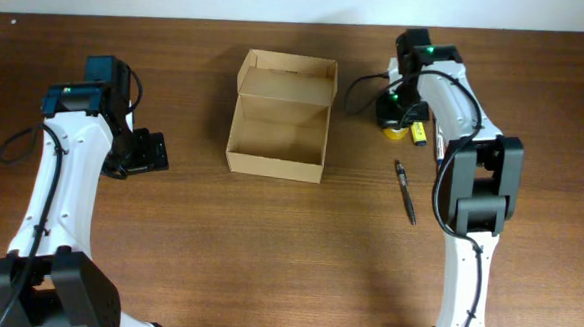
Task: Pack container
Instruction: 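Carry the tape roll with the right gripper into the box, then release the tape and move the right gripper to the highlighter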
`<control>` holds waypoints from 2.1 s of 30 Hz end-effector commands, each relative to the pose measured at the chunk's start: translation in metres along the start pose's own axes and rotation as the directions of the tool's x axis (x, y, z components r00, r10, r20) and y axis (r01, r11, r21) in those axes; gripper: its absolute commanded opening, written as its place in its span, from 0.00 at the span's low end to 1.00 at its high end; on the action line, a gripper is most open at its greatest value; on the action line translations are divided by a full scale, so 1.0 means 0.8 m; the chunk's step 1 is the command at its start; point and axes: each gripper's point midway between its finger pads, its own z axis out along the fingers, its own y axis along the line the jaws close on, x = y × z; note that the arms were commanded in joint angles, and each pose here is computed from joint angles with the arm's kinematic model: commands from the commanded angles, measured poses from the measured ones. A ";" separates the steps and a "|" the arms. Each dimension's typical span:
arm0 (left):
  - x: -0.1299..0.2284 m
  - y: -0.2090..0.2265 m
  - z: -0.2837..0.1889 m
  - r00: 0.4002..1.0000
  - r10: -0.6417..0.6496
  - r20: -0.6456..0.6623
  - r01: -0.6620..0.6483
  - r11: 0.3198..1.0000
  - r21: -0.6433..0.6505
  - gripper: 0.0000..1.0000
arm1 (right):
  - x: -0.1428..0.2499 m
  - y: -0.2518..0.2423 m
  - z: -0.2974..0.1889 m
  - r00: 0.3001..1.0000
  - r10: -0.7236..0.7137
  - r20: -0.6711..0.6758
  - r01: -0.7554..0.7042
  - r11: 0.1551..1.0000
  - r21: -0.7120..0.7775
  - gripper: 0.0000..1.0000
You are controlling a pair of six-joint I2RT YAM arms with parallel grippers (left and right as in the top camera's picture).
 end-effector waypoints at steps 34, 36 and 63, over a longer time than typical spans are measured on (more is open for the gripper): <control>0.001 0.000 -0.001 1.000 0.009 0.002 -0.009 1.000 0.007 1.00 | 0.070 0.264 -0.301 0.791 -0.497 0.358 0.519 0.854 0.039 0.04; 0.001 0.000 -0.001 1.000 0.009 0.002 -0.009 1.000 0.007 1.00 | 0.082 0.290 -0.295 0.753 -0.558 0.349 0.578 0.814 0.054 0.03; 0.001 0.000 -0.001 1.000 0.009 0.002 -0.009 1.000 0.007 1.00 | 0.048 0.246 -0.163 0.846 -0.519 0.122 0.516 0.855 0.055 0.04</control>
